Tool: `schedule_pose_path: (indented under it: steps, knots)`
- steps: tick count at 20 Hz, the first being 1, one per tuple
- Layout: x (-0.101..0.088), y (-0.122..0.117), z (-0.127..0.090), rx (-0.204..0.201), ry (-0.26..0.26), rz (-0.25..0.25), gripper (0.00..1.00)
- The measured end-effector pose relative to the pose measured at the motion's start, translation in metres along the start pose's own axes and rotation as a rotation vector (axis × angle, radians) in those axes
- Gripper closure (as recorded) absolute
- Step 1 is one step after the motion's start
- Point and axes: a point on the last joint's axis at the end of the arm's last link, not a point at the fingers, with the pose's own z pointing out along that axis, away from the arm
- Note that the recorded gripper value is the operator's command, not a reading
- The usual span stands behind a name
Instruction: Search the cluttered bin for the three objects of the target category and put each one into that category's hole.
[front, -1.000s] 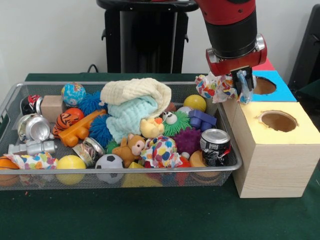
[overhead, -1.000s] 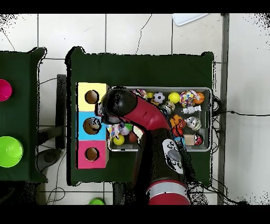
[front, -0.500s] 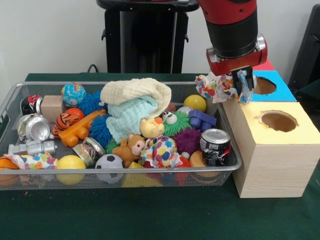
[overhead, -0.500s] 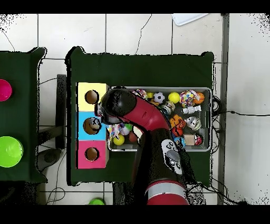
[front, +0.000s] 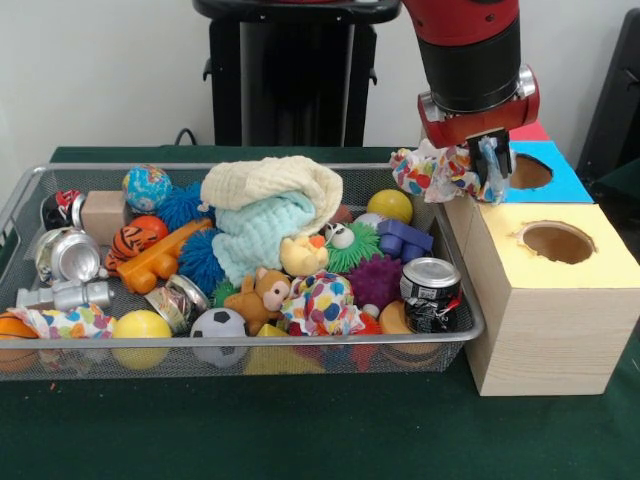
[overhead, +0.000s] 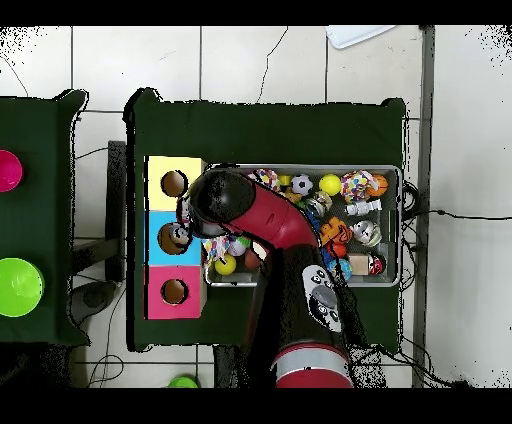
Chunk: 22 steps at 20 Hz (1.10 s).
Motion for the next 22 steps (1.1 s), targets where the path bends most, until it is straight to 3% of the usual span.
schedule_pose_path:
  steps: [12, 22]
  knots:
    - [0.006, 0.002, 0.003, -0.008, 0.022, 0.001, 1.00]
    - [0.038, 0.004, 0.021, -0.044, 0.133, 0.023, 1.00]
